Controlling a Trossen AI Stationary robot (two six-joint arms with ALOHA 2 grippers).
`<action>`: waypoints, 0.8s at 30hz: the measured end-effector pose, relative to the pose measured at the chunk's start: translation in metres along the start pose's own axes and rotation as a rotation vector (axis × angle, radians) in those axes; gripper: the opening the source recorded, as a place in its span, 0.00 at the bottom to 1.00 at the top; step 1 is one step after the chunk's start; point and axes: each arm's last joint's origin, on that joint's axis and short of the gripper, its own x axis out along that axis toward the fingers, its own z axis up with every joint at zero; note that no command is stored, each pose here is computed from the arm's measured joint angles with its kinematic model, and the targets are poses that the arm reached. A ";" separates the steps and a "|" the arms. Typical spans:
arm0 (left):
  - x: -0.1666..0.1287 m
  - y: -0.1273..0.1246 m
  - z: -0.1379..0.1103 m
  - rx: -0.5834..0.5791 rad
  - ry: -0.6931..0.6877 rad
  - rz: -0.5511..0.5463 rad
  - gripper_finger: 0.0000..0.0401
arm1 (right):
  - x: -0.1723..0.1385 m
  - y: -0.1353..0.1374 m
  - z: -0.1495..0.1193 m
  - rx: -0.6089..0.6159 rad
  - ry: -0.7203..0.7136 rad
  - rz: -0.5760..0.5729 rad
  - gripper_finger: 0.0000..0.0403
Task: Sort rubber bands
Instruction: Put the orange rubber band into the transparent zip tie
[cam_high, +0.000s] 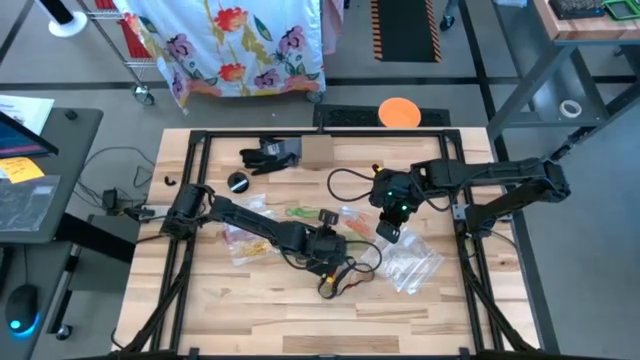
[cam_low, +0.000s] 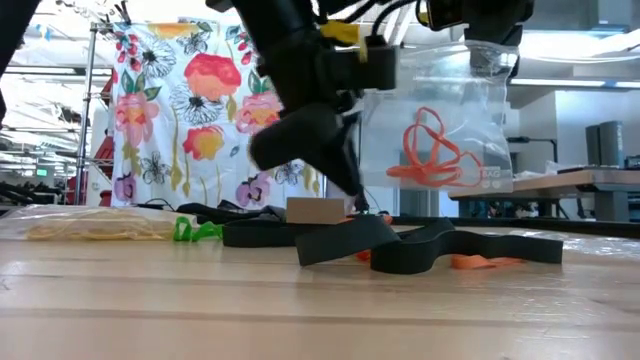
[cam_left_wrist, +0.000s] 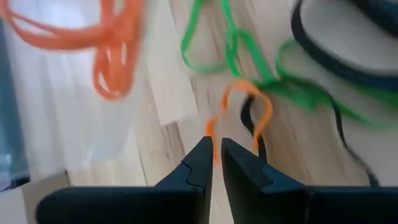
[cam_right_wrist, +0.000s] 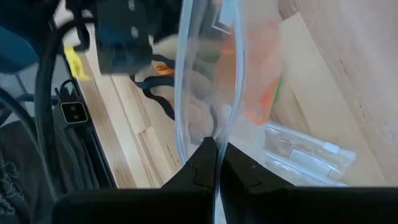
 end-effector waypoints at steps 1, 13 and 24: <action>-0.002 0.000 -0.002 0.017 0.019 -0.001 0.08 | 0.000 0.000 0.000 0.000 0.000 0.000 0.01; -0.030 0.025 -0.048 -0.146 -0.396 -0.024 0.07 | 0.000 0.000 0.000 0.000 -0.001 -0.001 0.01; -0.004 0.026 -0.061 -0.271 -0.349 -0.006 0.26 | -0.001 -0.002 0.002 0.010 -0.012 -0.001 0.01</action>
